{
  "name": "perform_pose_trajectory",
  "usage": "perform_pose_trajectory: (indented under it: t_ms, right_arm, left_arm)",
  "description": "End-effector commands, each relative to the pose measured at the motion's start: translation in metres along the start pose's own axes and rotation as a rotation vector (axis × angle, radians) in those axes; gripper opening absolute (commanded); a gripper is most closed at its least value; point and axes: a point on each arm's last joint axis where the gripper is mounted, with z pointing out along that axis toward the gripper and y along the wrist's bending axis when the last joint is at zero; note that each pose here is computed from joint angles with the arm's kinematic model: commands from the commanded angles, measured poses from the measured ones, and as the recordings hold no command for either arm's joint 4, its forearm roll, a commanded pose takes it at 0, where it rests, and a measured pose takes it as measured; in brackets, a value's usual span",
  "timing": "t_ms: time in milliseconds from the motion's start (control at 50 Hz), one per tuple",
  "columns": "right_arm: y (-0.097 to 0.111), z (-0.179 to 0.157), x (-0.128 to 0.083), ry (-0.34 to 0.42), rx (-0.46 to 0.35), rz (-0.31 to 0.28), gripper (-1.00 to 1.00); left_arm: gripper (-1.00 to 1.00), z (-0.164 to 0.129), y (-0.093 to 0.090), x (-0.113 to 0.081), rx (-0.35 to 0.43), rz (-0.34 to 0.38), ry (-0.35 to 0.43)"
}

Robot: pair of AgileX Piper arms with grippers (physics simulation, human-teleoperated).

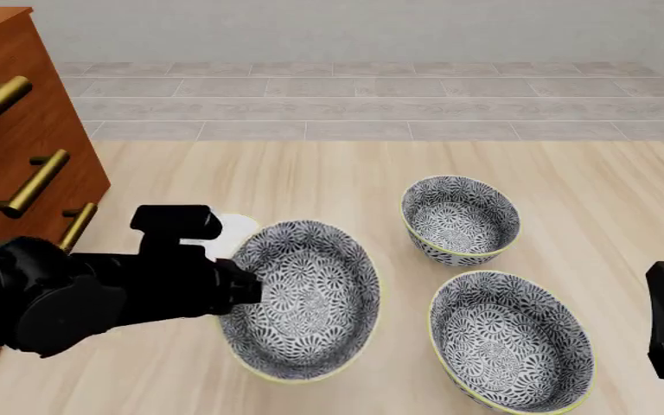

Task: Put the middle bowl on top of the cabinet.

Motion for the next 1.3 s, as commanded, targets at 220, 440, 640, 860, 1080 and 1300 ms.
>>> perform_pose_trajectory:
  t_ms: [220, 440, 640, 860, 1080, 1300]
  right_arm:
    - [0.0, -0.001, 0.0, 0.0, -0.002, -0.001, 1.0]
    - [0.0, -0.001, 0.0, 0.0, -0.001, -0.001, 1.0]
    - [0.0, -0.001, 0.0, 0.0, -0.001, -0.001, 1.0]
    - [0.0, -0.001, 0.0, -0.002, -0.003, -0.002, 1.0]
    - [0.0, -0.001, 0.0, -0.004, -0.002, -0.002, 1.0]
    - [0.0, -0.001, 0.0, -0.002, -0.003, -0.005, 1.0]
  left_arm:
    - [-1.0, -0.051, 0.001, -0.008, 0.03, -0.036, -0.1]
    - [-1.0, -0.055, 0.0, -0.024, 0.028, -0.032, -0.144]
    - [-1.0, -0.071, 0.002, -0.035, 0.019, -0.042, -0.185]
    - [-1.0, -0.091, 0.005, -0.044, 0.002, -0.078, -0.213]
    - [-1.0, -0.109, 0.012, -0.062, -0.037, -0.11, -0.265]
    - [-1.0, -0.122, 0.016, -0.064, -0.057, -0.162, -0.271]
